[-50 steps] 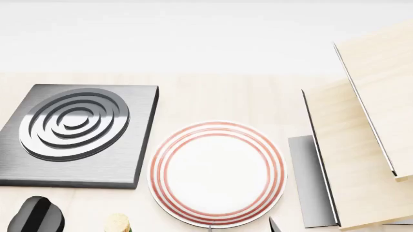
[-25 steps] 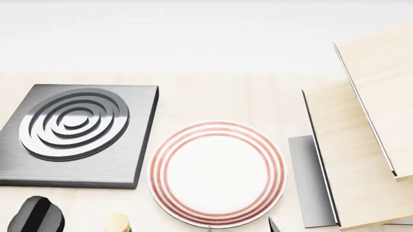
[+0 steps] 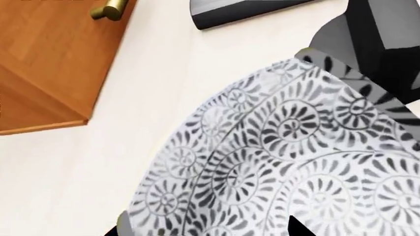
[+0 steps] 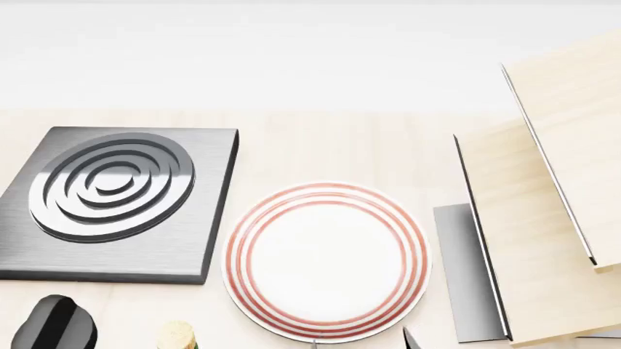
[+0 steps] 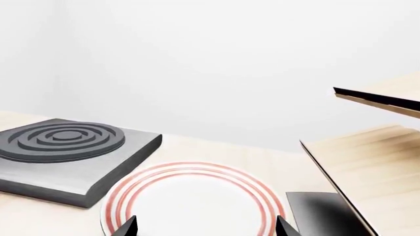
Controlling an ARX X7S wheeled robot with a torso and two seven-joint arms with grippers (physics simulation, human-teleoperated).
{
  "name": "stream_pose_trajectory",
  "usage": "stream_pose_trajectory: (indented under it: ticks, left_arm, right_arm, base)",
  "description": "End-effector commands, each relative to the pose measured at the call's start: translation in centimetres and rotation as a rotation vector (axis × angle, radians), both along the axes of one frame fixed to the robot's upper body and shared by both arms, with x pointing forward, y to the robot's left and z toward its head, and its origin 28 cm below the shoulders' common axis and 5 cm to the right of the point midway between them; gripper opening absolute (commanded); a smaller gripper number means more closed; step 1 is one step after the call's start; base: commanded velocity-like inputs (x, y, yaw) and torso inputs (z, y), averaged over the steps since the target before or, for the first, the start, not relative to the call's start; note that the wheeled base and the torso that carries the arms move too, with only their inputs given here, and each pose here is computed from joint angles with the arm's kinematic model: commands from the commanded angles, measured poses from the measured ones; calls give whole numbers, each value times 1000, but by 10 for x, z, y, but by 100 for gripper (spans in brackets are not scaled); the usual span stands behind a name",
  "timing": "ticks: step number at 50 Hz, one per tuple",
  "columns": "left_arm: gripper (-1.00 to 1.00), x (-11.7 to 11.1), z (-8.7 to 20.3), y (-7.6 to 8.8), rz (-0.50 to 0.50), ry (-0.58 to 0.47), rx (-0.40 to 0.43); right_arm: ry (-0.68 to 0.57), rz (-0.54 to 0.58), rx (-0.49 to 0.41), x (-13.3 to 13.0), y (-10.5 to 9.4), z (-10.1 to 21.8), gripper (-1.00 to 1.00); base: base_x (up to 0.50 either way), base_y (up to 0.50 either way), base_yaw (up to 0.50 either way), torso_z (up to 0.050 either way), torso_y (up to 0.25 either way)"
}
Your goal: Pick up the akita bowl and put it on the plate.
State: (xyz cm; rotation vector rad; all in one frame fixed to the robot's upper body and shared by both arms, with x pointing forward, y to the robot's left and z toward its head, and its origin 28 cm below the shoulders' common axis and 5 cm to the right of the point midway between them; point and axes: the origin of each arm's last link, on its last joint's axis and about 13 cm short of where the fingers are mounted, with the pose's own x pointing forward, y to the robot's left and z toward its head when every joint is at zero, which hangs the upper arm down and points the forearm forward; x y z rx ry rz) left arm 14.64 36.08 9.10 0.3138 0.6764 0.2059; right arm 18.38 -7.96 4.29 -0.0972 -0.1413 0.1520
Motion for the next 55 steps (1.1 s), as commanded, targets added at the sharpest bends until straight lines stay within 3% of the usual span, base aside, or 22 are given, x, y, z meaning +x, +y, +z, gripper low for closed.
stream_pose_trajectory:
  ticks: [1, 13, 22, 27, 29, 31, 40, 42, 43, 55]
  left_arm:
    - [-100, 0, -9, 0, -8, 41, 16]
    - [-100, 2, -21, -1, -27, 93, 24]
    - [-100, 3, -19, -1, -18, 50, 53]
    - [-100, 6, -7, 2, 43, -62, 36]
    - [-100, 6, -3, 2, 48, -106, 73]
    - [-100, 6, 4, 1, 59, -133, 41]
    - [-100, 9, 24, 4, 129, -310, 60]
    - [-100, 10, 27, 4, 139, -336, 32]
    - [-100, 11, 29, 4, 145, -379, 61]
    - [-100, 16, 41, -1, 189, -490, 44]
  right_arm:
    - [2, 2, 2, 0, 0, -1, 100]
    - [1, 0, 7, -1, 0, -1, 100]
    - [3, -2, 8, 0, -1, -2, 100]
    - [2, -1, 9, 0, 0, -2, 100]
    - [3, -3, 9, 0, 0, -2, 100]
    - [3, -3, 9, 0, -1, -2, 100]
    - [4, 0, 12, -1, -1, -2, 100]
    - [3, 2, 11, -1, 0, -2, 100]
    - [5, 2, 11, -1, 0, -2, 100]
    - [3, 2, 12, -1, -1, -1, 100]
  base:
    - [0, 0, 0, 0, 0]
    - [8, 0, -5, -3, 0]
    - [10, 0, -9, -5, 0]
    - [10, 0, -8, -6, 0]
    - [7, 0, -7, 0, 0]
    - [0, 0, -5, -5, 0]
    - [1, 0, 0, 0, 0]
    - [0, 0, 0, 0, 0]
    - [0, 0, 0, 0, 0]
    - [1, 0, 0, 0, 0]
